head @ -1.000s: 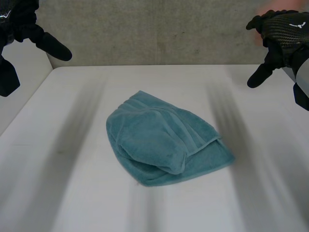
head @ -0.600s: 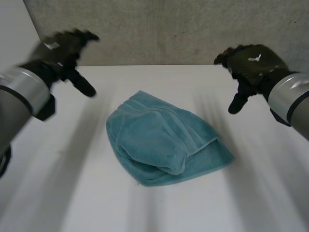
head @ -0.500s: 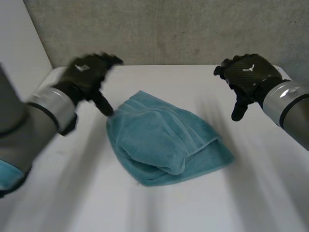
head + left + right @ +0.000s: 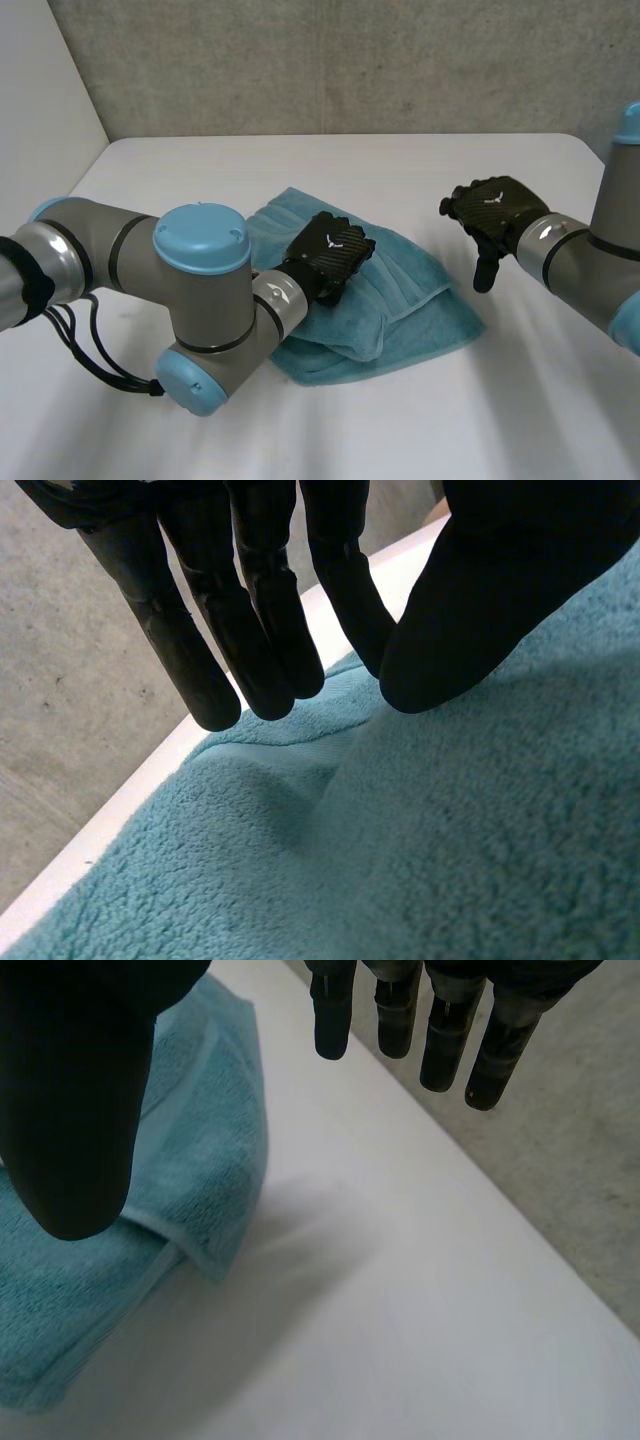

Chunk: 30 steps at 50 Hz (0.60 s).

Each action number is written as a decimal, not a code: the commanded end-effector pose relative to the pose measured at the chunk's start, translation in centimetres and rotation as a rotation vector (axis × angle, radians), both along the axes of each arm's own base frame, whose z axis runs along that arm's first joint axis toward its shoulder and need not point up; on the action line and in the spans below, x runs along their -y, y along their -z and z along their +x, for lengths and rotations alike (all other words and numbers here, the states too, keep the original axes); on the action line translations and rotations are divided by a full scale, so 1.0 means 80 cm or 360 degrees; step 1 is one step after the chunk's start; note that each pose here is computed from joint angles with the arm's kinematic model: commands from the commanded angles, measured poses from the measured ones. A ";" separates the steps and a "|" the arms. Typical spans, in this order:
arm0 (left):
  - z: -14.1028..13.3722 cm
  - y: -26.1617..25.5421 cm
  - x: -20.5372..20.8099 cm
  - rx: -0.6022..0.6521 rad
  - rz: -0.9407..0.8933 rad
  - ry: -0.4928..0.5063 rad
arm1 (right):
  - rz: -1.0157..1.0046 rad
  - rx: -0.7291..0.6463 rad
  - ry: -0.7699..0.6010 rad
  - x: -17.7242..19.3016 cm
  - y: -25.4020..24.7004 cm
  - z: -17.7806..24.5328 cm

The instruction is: Fold the laundry

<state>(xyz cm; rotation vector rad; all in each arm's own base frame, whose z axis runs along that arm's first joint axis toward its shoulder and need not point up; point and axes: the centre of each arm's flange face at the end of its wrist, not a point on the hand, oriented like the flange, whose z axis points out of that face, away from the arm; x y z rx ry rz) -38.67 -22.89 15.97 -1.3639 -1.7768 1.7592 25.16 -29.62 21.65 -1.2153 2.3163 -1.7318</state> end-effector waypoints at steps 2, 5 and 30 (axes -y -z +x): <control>0.002 0.000 0.001 0.0038 -0.0037 -0.0001 | 0.0072 -0.0019 0.0000 0.009 0.025 0.004; 0.003 -0.001 0.003 0.0038 -0.0041 -0.0005 | 0.0078 -0.0025 0.0004 0.010 0.027 0.004; -0.032 0.024 0.022 -0.0003 -0.0085 0.0180 | 0.0052 0.0011 0.0132 0.037 0.020 -0.022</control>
